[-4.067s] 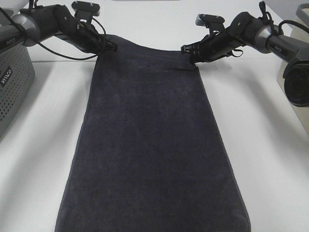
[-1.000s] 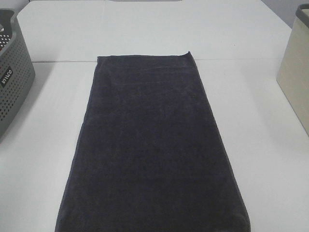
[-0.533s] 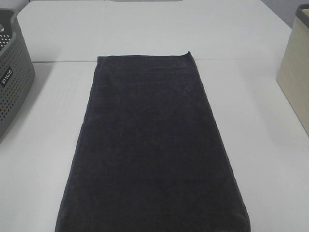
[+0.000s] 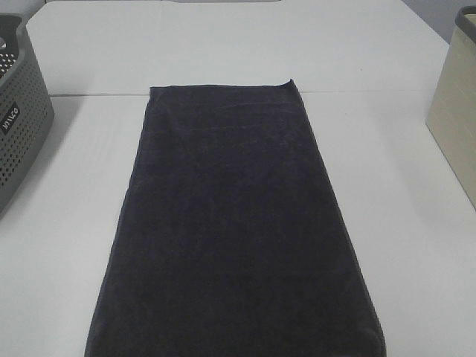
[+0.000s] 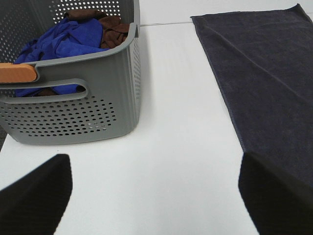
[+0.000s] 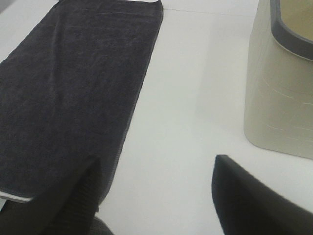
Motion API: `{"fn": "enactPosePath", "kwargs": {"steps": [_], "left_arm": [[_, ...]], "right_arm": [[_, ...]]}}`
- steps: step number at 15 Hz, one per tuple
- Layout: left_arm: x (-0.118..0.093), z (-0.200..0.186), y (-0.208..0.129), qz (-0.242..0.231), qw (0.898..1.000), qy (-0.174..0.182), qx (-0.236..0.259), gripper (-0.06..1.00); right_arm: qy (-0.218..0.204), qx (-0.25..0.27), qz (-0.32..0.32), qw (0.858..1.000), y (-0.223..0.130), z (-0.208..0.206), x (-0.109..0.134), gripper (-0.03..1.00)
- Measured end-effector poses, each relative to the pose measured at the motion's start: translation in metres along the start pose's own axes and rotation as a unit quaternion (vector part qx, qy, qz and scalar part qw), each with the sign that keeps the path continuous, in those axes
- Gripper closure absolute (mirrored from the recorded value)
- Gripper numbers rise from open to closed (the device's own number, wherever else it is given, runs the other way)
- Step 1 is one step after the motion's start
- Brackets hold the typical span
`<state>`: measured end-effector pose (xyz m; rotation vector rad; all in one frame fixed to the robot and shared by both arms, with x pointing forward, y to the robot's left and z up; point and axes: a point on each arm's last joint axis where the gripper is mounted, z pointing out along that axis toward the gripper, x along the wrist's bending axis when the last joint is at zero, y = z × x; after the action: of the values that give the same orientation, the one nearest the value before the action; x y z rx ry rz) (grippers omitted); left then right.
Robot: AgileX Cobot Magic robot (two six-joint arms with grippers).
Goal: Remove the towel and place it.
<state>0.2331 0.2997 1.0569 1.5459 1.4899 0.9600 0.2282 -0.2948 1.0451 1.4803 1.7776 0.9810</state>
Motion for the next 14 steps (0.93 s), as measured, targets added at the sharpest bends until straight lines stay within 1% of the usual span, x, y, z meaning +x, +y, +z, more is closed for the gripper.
{"fn": "enactPosePath", "kwargs": {"steps": [1,4,5,7,14], "left_arm": [[-0.0001,0.0,0.0,0.0,1.0,0.0,0.0,0.08],[-0.0001,0.0,-0.0001,0.0,1.0,0.0,0.0,0.08],[-0.0002,0.0,-0.0001,-0.001,1.0,-0.001,0.0,0.08],[-0.0002,0.0,-0.0001,-0.001,1.0,-0.001,0.0,0.08],[-0.0002,0.0,-0.0001,-0.001,1.0,-0.001,0.0,0.08]], "right_arm": [[-0.001,0.0,-0.001,1.0,0.0,0.0,-0.0002,0.33],[-0.035,0.002,-0.026,0.999,-0.0003,-0.0001,-0.0063,0.33],[-0.06,0.004,-0.02,0.998,-0.0004,-0.0002,-0.0074,0.33],[-0.088,0.006,-0.007,0.996,-0.0004,-0.0004,-0.0077,0.33],[-0.094,0.007,-0.007,0.995,-0.0005,-0.0005,-0.0082,0.33]]}}
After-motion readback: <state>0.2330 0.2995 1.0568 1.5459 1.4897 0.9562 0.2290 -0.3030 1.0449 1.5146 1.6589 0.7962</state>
